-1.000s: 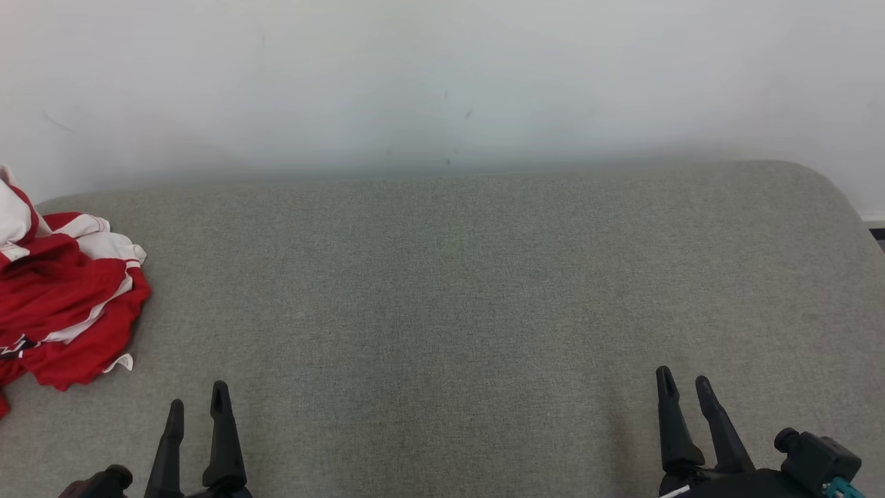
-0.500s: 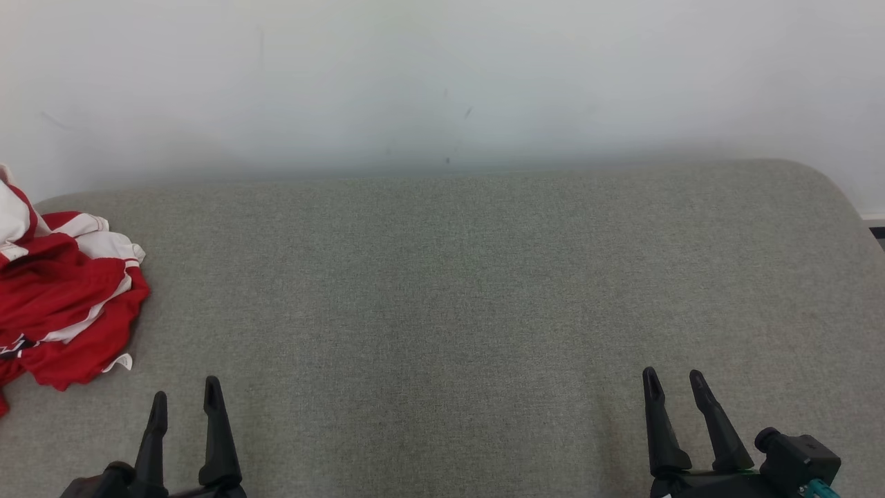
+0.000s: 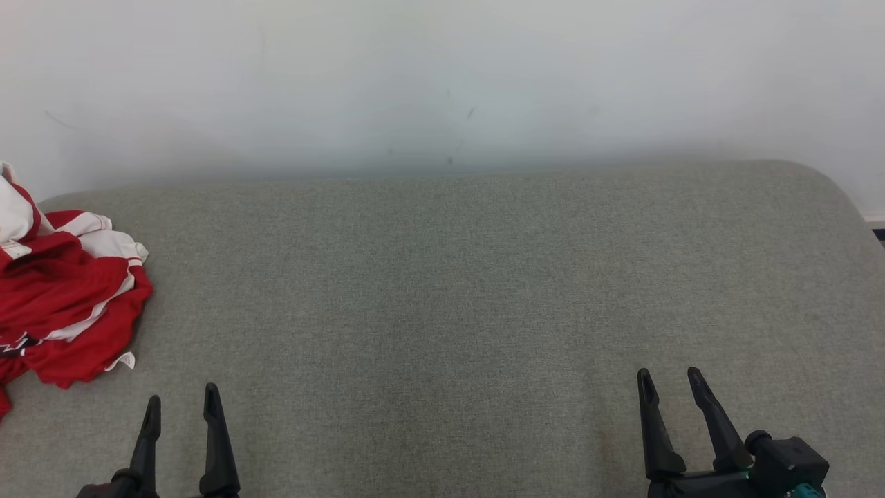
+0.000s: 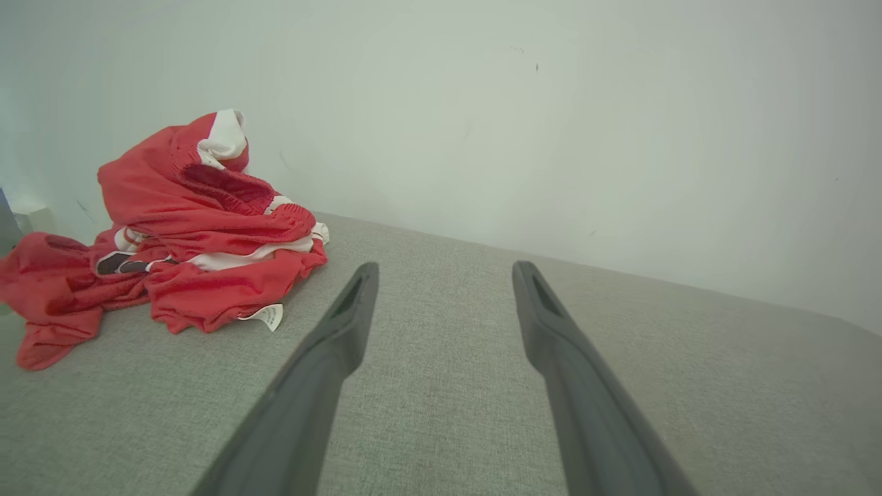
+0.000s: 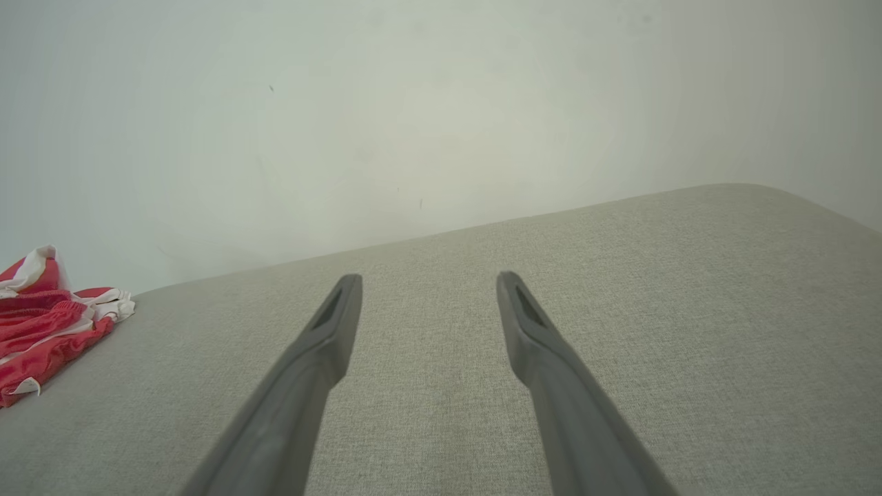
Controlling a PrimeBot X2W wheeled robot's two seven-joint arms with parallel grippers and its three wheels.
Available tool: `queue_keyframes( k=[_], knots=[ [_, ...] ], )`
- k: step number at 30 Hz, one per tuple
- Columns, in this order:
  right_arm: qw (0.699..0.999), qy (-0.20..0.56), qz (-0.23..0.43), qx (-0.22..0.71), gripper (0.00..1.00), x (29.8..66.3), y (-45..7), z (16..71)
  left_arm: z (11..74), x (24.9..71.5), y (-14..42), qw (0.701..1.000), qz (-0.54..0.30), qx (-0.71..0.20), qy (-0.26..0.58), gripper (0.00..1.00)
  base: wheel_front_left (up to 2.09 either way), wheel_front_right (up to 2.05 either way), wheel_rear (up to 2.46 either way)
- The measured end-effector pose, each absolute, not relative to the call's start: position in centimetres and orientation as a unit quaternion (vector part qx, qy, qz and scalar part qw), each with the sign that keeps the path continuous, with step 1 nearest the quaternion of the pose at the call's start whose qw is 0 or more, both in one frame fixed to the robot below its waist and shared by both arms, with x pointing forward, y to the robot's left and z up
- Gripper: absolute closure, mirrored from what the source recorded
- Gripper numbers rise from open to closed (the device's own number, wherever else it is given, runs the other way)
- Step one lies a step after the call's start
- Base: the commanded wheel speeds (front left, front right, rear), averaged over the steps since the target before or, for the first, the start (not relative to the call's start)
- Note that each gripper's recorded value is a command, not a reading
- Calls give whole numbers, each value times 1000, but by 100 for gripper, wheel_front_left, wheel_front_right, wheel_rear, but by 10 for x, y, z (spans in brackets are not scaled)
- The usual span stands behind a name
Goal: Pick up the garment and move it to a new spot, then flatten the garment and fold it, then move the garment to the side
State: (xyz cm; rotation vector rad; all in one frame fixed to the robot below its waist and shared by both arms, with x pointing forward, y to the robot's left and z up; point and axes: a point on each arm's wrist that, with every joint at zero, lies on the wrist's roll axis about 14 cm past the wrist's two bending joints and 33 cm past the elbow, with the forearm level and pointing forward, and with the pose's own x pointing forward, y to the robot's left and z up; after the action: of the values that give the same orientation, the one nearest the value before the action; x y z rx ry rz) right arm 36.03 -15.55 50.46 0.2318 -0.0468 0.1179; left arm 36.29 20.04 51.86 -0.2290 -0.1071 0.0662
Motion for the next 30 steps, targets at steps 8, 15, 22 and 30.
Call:
queue_keyframes(
  k=[8,15,22,30],
  knots=[
    [992,-30,60,104,0,361,-156,506,519,360,204,994,36,-85,-58,0,0,0,0],
    [994,-33,66,84,0,360,-153,506,516,357,204,996,35,-60,-55,0,0,0,0],
    [995,-35,73,66,0,359,-149,504,514,355,204,998,31,-32,-53,0,0,0,0],
    [995,-34,77,54,0,357,-147,502,509,353,204,998,25,-17,-47,0,0,0,0]
  ],
)
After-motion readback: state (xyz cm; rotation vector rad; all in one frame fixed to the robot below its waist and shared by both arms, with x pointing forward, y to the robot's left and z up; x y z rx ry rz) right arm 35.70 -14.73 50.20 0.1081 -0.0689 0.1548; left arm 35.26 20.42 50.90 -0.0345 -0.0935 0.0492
